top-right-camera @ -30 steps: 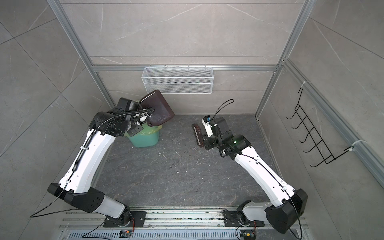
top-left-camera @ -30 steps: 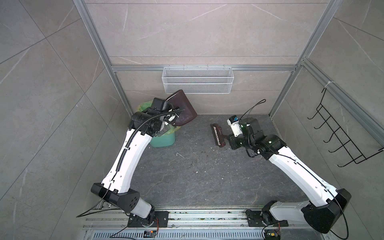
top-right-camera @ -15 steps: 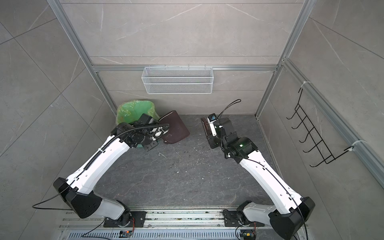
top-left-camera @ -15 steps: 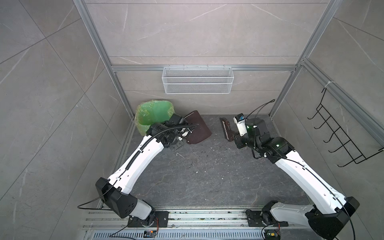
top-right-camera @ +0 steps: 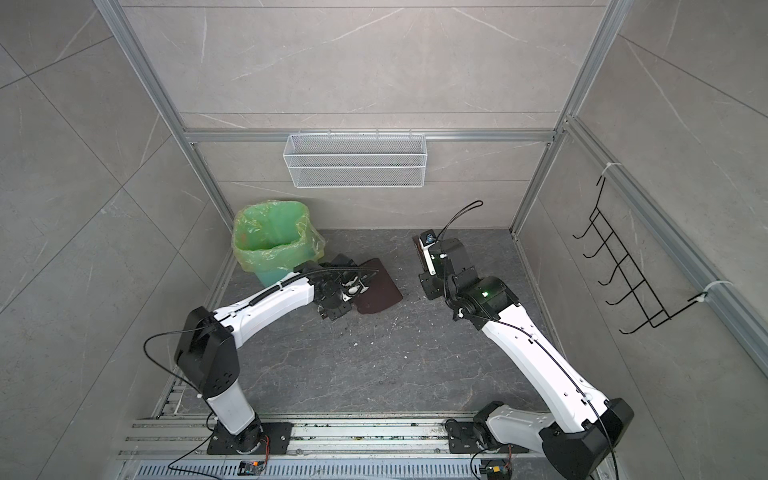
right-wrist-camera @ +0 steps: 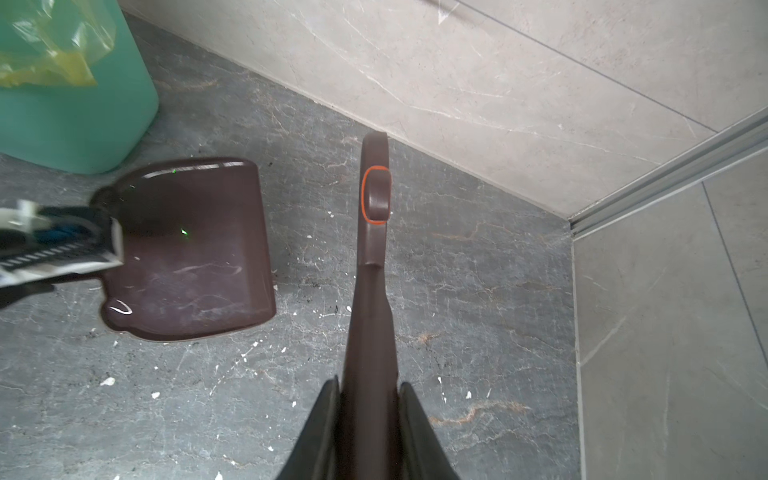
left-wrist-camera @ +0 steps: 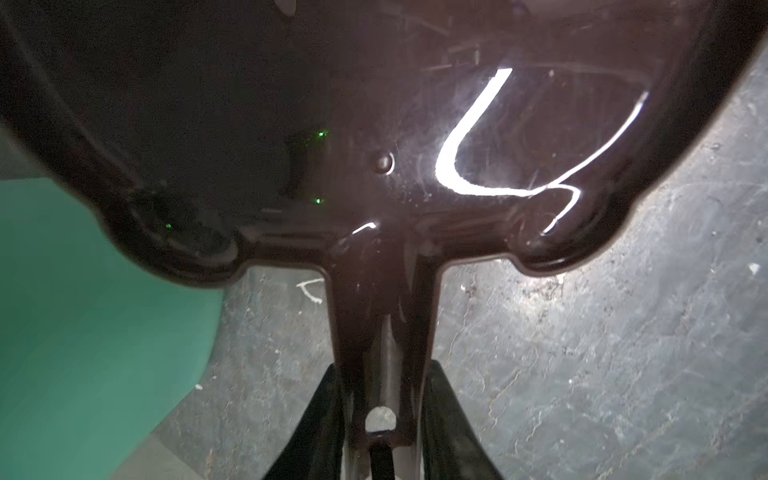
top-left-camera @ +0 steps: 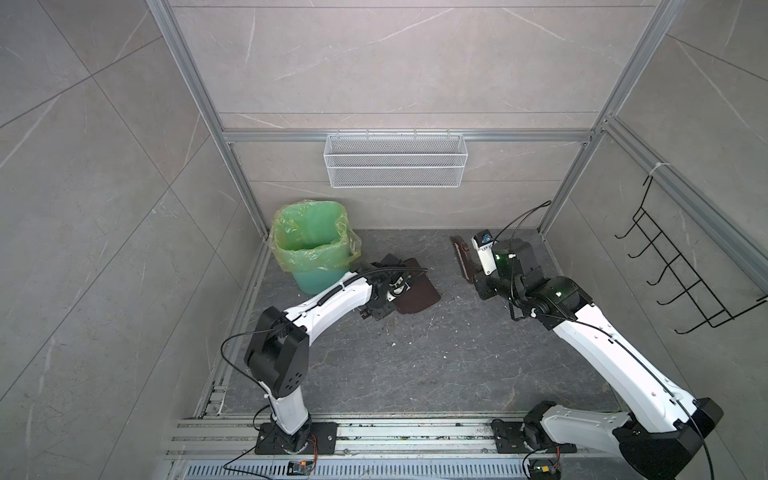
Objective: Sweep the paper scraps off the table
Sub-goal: 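Lower the dustpan beside the bin while the right gripper moves the broom out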
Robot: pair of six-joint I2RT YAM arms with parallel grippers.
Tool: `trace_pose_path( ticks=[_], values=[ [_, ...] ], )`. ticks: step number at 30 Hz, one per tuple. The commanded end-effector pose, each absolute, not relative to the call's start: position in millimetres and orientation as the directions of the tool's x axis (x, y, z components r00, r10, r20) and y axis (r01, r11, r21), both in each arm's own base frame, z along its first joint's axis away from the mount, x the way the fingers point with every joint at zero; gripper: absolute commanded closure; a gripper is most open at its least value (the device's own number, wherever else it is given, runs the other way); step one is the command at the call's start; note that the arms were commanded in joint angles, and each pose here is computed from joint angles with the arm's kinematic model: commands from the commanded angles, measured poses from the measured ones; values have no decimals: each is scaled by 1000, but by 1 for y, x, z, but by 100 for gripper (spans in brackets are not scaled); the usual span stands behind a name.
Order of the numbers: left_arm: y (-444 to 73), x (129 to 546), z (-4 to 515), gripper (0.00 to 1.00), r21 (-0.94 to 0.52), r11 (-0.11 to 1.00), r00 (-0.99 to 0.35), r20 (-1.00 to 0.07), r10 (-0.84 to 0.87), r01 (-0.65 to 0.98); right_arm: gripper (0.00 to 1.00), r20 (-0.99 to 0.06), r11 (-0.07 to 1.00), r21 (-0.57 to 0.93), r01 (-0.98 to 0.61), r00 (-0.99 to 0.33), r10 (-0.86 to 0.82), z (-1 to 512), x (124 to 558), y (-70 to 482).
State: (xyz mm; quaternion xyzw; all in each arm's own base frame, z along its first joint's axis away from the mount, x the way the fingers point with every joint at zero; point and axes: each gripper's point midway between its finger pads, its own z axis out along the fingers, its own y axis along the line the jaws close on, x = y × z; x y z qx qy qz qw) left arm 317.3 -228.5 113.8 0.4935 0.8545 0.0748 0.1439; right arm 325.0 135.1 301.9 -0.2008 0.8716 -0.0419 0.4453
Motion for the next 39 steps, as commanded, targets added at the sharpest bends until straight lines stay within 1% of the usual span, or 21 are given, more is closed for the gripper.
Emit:
trace_pose_path(
  ticks=[1,5,9,17,22,30,32,34,39],
  values=[
    [-253,326,112,100,256,530,-475,-247,844,808,100,-757,914,-289,-285,-516,-400,302,324,125],
    [-265,326,91,100,209,531,-482,-243,842,821,100,-729,907,-313,-281,-542,-419,290,324,122],
    [-272,318,70,100,147,521,-486,-216,846,841,100,-705,902,-333,-275,-563,-432,280,324,118],
    [-272,308,45,100,96,517,-496,-178,850,851,100,-681,896,-340,-286,-582,-444,268,327,120],
    [-272,308,45,84,88,533,-513,-182,839,841,100,-676,894,-333,-299,-586,-448,265,328,124],
    [-271,305,54,70,90,541,-517,-203,832,836,100,-666,887,-329,-324,-586,-461,259,327,127],
    [-271,303,55,62,81,541,-517,-206,831,837,100,-666,885,-326,-333,-583,-465,259,327,129],
    [-272,300,55,57,66,539,-516,-209,831,840,100,-667,883,-322,-341,-581,-467,259,327,131],
    [-268,302,60,55,92,562,-533,-222,816,822,100,-669,878,-306,-368,-573,-474,258,327,138]
  ],
)
